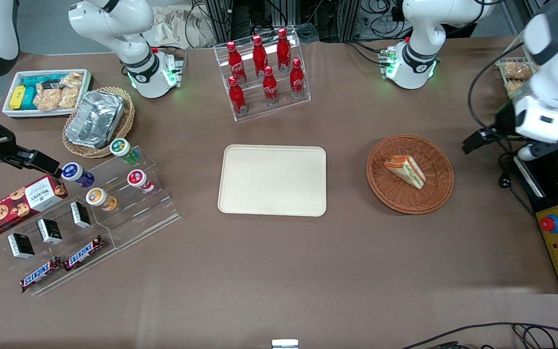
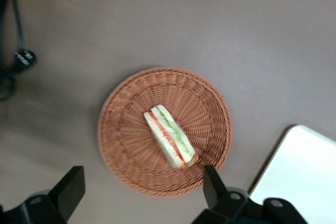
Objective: Place sandwich from basket to tray
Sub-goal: 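Move the left gripper over the sandwich in the wicker basket, then lower the left gripper and close it on the wrapped sandwich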
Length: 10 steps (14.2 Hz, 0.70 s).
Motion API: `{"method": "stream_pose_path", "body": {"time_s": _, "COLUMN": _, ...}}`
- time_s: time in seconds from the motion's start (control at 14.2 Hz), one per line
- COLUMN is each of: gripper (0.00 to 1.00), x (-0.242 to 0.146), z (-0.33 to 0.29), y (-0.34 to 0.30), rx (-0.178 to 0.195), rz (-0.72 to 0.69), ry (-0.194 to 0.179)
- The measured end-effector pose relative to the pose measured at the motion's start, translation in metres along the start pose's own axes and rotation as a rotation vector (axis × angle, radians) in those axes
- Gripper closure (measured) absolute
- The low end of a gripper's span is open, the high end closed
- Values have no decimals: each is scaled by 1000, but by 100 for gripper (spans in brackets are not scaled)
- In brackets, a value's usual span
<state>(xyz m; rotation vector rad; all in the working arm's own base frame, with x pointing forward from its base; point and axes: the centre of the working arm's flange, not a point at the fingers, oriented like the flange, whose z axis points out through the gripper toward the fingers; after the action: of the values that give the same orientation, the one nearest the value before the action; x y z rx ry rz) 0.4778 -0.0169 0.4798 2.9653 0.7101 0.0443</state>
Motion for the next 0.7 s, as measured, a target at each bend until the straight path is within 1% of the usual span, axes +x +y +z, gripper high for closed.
{"method": "stream_pose_path", "body": {"time_s": 0.14, "gripper": 0, "x": -19, "z": 30, "y": -10, "rx": 2, "rz": -93, "ry": -9}}
{"method": "stream_pose_path", "body": {"time_s": 0.35, "gripper": 0, "x": -31, "z": 50, "y": 3, "rx": 11, "rz": -191, "ry": -12}}
{"method": "stream_pose_path", "body": {"time_s": 0.7, "gripper": 0, "x": -36, "z": 108, "y": 34, "rx": 43, "rz": -278, "ry": -26}}
